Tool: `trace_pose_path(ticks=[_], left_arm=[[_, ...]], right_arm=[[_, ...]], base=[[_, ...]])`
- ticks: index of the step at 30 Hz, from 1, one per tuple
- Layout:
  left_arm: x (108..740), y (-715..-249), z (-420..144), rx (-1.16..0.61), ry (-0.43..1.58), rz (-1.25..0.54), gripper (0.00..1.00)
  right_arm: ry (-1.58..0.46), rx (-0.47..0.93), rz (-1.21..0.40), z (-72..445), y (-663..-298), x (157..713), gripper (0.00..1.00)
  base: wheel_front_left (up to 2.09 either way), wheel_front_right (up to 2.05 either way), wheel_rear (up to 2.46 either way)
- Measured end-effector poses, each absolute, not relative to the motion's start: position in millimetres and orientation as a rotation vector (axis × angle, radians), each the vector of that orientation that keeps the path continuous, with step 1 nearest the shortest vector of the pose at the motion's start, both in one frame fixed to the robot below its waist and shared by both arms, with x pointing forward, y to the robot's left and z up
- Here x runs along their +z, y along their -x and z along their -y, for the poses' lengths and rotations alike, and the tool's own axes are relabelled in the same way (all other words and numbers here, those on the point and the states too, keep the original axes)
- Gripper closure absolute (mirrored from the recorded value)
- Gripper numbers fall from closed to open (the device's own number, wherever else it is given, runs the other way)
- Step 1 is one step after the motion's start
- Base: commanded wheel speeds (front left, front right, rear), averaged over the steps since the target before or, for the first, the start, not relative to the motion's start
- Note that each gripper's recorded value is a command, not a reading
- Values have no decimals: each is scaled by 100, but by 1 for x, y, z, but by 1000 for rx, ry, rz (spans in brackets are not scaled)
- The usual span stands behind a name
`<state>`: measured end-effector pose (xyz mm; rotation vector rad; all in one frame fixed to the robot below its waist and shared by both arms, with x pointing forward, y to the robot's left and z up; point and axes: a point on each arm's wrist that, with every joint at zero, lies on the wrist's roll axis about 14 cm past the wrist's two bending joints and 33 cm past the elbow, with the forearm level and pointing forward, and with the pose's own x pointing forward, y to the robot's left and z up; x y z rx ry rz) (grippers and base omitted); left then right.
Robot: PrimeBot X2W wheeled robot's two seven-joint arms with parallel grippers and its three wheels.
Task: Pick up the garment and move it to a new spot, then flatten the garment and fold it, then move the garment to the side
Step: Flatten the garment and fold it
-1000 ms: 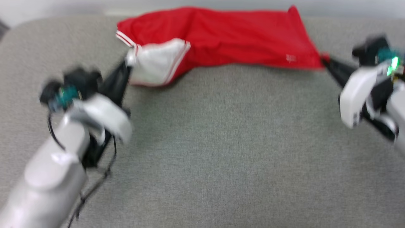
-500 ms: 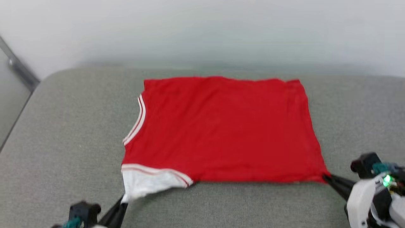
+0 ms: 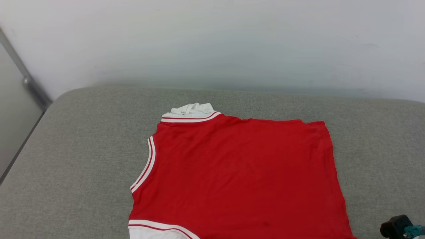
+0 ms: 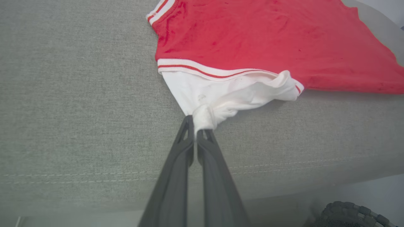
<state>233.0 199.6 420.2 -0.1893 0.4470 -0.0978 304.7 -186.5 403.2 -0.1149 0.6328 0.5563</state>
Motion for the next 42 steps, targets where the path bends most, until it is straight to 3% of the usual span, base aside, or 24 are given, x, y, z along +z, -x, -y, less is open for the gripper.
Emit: trace_pose_path(ticks=[6, 22, 31, 42], left_arm=[[427, -244, -200, -122, 153, -416, 100], [497, -394, -199, -247, -16, -170, 100], [462, -446, -209, -247, -52, -255, 100], [378, -441, -214, -229, -20, -481, 100]], right_arm=[[107, 534, -625, 186, -308, 411, 100], [122, 498, -497, 172, -393, 458, 100], [123, 492, -565, 167, -430, 432, 100], [124, 491, -674, 163, -440, 380, 100]], base=[[0, 0, 0], [0, 0, 0], [0, 0, 0], [0, 0, 0]])
